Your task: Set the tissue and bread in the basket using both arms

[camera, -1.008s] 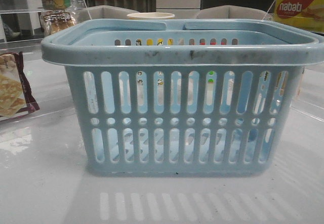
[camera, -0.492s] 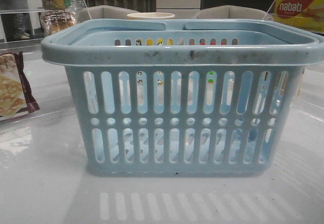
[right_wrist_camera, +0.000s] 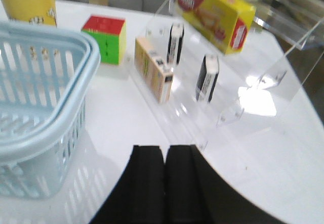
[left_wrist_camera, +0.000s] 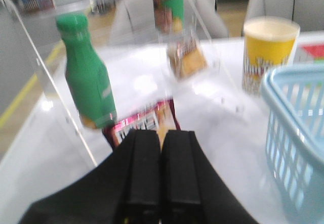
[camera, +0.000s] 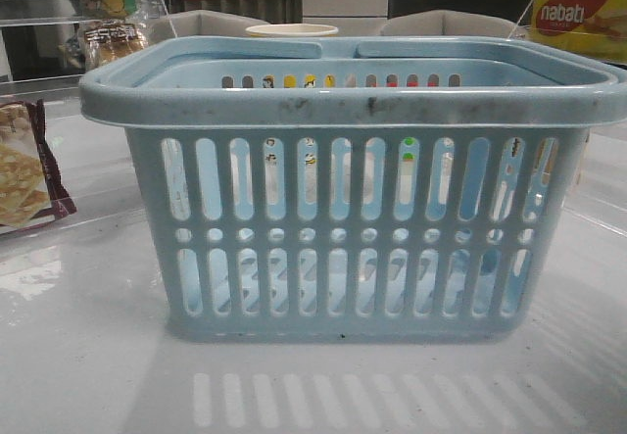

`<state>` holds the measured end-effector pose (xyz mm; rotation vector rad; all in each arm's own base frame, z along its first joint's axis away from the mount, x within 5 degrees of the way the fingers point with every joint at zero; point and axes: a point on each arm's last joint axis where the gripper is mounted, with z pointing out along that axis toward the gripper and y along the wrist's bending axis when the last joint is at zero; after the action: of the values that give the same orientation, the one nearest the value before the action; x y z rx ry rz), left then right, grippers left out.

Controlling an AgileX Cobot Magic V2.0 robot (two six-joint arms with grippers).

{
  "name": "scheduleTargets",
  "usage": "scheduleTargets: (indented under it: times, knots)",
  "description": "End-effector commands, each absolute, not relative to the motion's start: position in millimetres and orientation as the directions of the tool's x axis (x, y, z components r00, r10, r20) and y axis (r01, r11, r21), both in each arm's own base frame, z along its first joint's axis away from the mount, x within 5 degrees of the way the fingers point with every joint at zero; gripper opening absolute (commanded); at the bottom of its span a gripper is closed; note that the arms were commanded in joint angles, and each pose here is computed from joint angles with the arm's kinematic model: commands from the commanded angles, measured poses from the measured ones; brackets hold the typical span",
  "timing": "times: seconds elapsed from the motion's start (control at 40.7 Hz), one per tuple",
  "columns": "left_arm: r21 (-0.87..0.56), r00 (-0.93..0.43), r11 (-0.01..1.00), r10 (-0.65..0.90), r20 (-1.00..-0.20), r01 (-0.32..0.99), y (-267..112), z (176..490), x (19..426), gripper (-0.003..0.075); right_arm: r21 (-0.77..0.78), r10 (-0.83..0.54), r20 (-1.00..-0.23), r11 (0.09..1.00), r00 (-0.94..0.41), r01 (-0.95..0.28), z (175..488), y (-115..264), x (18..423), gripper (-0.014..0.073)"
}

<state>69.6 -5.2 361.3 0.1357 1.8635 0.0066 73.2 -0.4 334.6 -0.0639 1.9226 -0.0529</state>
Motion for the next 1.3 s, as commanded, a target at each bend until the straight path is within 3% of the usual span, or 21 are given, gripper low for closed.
scheduleTargets:
  times: [0.0, 0.172, 0.418, 0.516, 0.639, 0.713, 0.786, 0.934, 1.278]
  knots:
    - [0.050, -0.315, 0.994, 0.078, -0.946, 0.097, -6.5, 361.8, 77.0, 0.0092, -0.080, -0.080, -0.922, 0.997, -0.380, -0.016, 339.9, -1.4, 83.2, 0.0057]
    - [0.046, -0.393, 0.994, 0.083, -0.916, 0.102, -6.9, 346.7, 83.4, 0.0092, -0.075, -0.078, -0.856, 0.997, -0.511, -0.027, 327.6, -1.6, 91.2, 0.0057]
    - [0.044, -0.414, 0.994, 0.083, -0.907, 0.103, -7.0, 338.4, 85.1, 0.0111, -0.072, -0.077, -0.838, 0.997, -0.540, -0.029, 324.6, -1.6, 95.0, 0.0060]
    - [0.045, -0.410, 0.994, 0.083, -0.908, 0.103, -7.0, 338.7, 85.2, 0.0239, -0.072, -0.077, -0.837, 0.997, -0.542, -0.030, 324.5, -1.6, 94.9, 0.0145]
    - [0.045, -0.396, 0.994, 0.082, -0.914, 0.101, -6.9, 340.0, 85.8, 0.0504, -0.072, -0.077, -0.837, 0.997, -0.542, -0.030, 324.5, -1.6, 94.9, 0.0420]
    - [0.045, -0.394, 0.994, 0.082, -0.915, 0.101, -6.9, 340.2, 85.9, 0.0585, -0.072, -0.077, -0.836, 0.997, -0.543, -0.030, 324.4, -1.6, 94.9, 0.0534]
    - [0.045, -0.394, 0.994, 0.082, -0.915, 0.101, -6.9, 340.2, 85.9, 0.0593, -0.072, -0.077, -0.836, 0.997, -0.543, -0.030, 324.4, -1.6, 94.9, 0.0578]
    - [0.036, -0.376, 0.992, 0.080, -0.923, 0.123, -9.3, 341.7, 86.3, 0.0581, -0.049, -0.049, -0.847, 0.999, -0.529, -0.014, 325.7, -1.6, 95.9, 0.0571]
    - [0.061, -0.332, 0.937, 0.181, -0.926, 0.343, -27.9, 342.6, 82.6, 0.0581, -0.076, 0.018, -0.812, 0.988, -0.584, 0.135, 342.8, -19.6, 136.5, 0.0571]
